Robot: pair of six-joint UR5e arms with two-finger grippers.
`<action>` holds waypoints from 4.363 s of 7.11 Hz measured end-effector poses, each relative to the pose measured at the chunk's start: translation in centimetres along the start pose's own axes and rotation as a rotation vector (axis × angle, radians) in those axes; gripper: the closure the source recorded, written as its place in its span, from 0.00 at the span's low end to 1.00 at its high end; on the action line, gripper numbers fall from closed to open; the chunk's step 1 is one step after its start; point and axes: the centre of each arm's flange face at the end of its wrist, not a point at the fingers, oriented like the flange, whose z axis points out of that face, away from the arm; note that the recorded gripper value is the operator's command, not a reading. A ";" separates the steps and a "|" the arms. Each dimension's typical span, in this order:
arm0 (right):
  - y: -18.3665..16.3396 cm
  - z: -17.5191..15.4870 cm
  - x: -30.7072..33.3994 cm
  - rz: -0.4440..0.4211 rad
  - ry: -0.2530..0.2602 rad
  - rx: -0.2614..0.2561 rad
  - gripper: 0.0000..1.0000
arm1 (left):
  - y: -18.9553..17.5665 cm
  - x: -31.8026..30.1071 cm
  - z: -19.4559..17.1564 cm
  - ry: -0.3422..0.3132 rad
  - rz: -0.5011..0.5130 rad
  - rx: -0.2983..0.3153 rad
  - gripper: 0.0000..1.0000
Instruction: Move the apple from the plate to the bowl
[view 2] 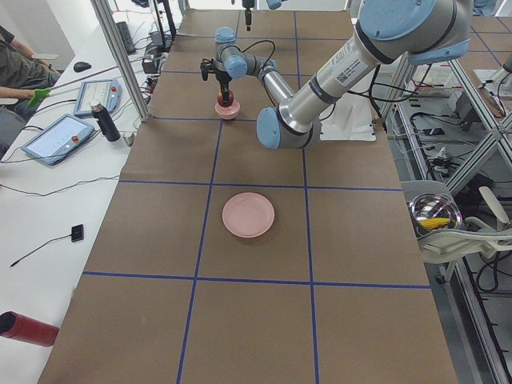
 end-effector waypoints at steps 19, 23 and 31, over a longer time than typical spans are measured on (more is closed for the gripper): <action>0.2 -1.0 2.2 0.040 -0.008 0.012 0.00 | -0.9 -42.7 -7.8 -0.031 0.414 0.012 0.02; 0.5 -1.0 3.0 0.022 -0.002 0.013 0.00 | -7.8 -68.1 -13.2 -0.216 0.678 -0.061 0.02; 2.0 -2.2 4.8 0.074 0.001 0.025 0.00 | -8.0 -72.1 -16.0 -0.071 0.627 -0.064 0.02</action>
